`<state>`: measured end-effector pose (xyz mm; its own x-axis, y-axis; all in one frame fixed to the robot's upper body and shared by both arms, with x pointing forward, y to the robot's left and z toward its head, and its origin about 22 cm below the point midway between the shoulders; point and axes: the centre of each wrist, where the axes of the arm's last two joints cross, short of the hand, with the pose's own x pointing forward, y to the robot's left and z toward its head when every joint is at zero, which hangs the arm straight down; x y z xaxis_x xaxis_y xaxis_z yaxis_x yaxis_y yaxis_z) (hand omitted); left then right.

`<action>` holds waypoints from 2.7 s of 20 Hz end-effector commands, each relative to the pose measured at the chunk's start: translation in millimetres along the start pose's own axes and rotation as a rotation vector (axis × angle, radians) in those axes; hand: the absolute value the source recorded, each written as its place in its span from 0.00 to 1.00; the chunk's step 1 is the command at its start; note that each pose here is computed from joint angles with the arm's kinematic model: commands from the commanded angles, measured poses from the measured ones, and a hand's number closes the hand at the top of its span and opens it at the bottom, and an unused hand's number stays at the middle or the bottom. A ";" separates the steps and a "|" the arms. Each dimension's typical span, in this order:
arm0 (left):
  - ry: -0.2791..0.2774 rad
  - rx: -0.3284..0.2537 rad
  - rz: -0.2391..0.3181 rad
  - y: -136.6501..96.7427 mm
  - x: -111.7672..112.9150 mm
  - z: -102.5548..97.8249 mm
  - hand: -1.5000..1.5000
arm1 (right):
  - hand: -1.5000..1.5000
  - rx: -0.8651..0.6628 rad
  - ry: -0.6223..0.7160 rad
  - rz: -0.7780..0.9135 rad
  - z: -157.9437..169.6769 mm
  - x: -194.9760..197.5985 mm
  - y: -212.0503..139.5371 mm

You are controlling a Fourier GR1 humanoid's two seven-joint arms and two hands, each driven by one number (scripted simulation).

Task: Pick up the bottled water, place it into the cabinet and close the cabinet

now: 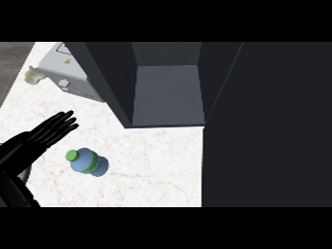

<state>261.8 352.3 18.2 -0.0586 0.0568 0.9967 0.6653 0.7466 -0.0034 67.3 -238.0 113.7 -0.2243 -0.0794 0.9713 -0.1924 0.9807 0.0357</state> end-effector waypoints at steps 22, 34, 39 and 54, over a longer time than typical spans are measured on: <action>0.068 -0.043 0.171 -19.9 -130.1 -4.3 0.00 | 0.00 0.021 -0.039 -0.022 23.2 18.7 5.1; 0.040 0.020 0.255 -37.1 -154.6 -25.8 1.00 | 0.00 0.043 -0.031 0.007 27.9 20.6 5.0; 0.021 0.048 0.355 -39.4 -159.8 -22.4 1.00 | 0.00 0.032 -0.036 0.004 32.5 15.0 1.8; -0.194 0.769 0.250 -120.2 -190.1 -46.8 1.00 | 0.00 -0.004 -0.022 -0.001 37.3 13.0 -3.1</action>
<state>235.8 254.6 -159.2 -0.1735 0.2769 0.9451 -0.0095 0.9591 -0.2828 33.6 -244.9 101.9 -0.2171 -0.0521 0.9748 -0.1897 0.9818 0.0102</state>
